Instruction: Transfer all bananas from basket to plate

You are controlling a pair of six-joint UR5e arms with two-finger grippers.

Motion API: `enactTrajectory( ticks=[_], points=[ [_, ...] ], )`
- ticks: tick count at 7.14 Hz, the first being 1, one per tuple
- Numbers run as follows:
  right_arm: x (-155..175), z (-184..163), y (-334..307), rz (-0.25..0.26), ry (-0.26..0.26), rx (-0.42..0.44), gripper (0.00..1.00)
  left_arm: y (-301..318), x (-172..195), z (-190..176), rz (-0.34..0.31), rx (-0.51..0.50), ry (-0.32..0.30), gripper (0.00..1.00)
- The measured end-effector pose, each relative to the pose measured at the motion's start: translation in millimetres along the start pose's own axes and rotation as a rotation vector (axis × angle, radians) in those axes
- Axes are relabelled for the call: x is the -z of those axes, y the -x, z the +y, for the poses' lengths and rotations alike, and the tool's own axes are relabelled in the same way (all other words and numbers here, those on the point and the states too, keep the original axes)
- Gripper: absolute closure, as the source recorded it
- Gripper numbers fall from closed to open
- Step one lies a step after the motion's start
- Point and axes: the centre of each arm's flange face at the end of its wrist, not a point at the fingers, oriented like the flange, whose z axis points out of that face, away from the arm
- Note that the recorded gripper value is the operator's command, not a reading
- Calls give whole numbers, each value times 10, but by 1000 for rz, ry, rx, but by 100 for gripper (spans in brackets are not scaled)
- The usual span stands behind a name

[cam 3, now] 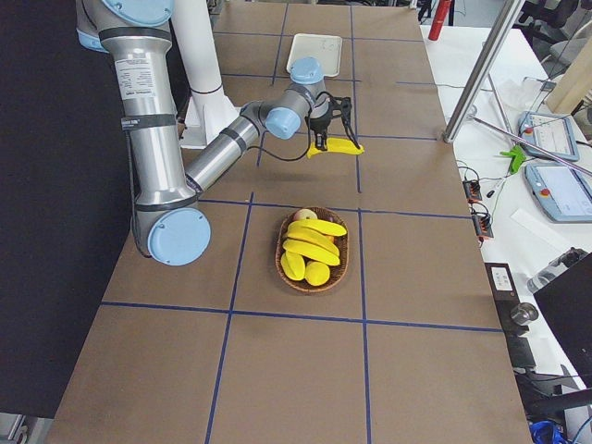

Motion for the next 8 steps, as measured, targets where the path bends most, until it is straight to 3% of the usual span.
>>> enactTrajectory(
  ticks=[2, 3, 5, 6, 8],
  points=[
    [-193, 258, 271, -186, -9, -83, 99, -1005, -318, 94, 164, 121, -50, 1],
    [-350, 539, 458, -257, -14, -91, 97, -1593, -384, 131, 270, 201, -43, 1],
    [-679, 1268, 1025, -367, -10, -66, 99, -2776, -399, 287, 473, 345, 44, 1],
    [-783, 1582, 1327, -409, -16, -60, 99, -3360, -373, 432, 546, 402, 110, 1],
    [-895, 1851, 1652, -445, -22, -57, 99, -4484, -379, 809, 650, 484, 195, 1]
  ],
)
